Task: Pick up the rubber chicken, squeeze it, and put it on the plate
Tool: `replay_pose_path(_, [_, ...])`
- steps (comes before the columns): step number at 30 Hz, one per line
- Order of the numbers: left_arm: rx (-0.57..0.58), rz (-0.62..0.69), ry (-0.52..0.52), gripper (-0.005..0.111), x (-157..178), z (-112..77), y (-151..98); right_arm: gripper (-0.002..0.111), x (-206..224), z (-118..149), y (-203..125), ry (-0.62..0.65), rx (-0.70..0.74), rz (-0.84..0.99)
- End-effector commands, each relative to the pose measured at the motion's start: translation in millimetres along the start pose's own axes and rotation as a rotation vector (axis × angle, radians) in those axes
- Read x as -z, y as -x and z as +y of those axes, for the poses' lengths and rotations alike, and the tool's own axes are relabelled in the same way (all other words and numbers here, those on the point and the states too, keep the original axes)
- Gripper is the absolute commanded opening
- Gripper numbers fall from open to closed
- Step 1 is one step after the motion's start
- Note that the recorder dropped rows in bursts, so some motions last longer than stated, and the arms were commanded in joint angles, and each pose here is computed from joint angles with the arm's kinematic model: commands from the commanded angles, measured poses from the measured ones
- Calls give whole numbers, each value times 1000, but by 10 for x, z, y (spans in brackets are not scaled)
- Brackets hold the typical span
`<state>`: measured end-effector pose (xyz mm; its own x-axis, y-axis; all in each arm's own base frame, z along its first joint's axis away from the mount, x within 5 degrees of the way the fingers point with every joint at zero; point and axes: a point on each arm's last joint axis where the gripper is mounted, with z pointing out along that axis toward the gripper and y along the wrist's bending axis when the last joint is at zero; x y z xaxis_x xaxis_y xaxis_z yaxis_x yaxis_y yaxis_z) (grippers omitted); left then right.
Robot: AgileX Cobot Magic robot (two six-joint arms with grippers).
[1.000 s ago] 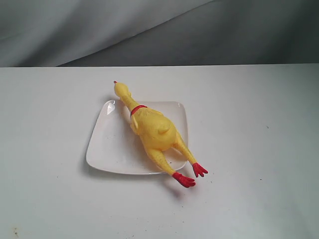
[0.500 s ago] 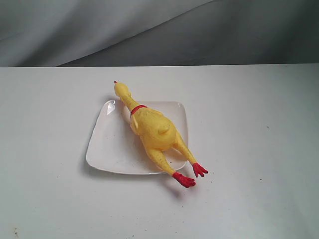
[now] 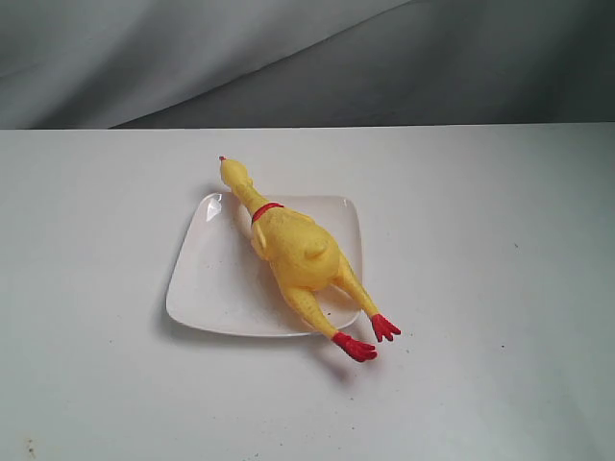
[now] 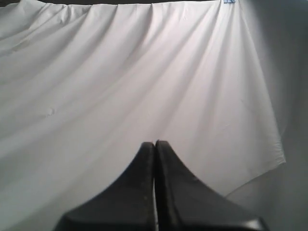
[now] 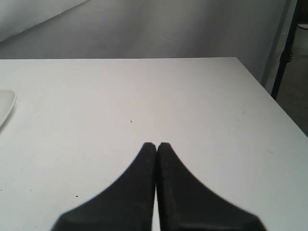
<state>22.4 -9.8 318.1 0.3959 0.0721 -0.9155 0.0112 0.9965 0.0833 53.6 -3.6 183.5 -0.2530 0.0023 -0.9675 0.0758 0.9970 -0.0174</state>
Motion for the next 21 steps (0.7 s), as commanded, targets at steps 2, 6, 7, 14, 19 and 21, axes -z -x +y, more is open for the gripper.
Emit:
replay_pose_path(2, [184, 8, 136, 1, 5, 119, -67, 0, -1, -6, -10, -10, 3, -2])
replay_pose_path(6, [105, 108, 164, 1, 14, 139, -156, 0, -1, -6, -10, -10, 3, -2])
replay_pose_path(7, [85, 116, 155, 1, 13, 132, -161, 0, -1, -6, -10, -10, 3, -2])
replay_pose_path(14, [46, 164, 131, 1, 15, 111, -229, 0, -1, -6, -10, -10, 3, -2])
replay_pose_path(19, [65, 277, 131, 1, 36, 95, -613, 0, -1, -6, -10, -10, 3, -2])
replay_pose_path(21, [78, 332, 134, 1, 63, 88, -803, 0, -1, -6, -10, -10, 3, -2])
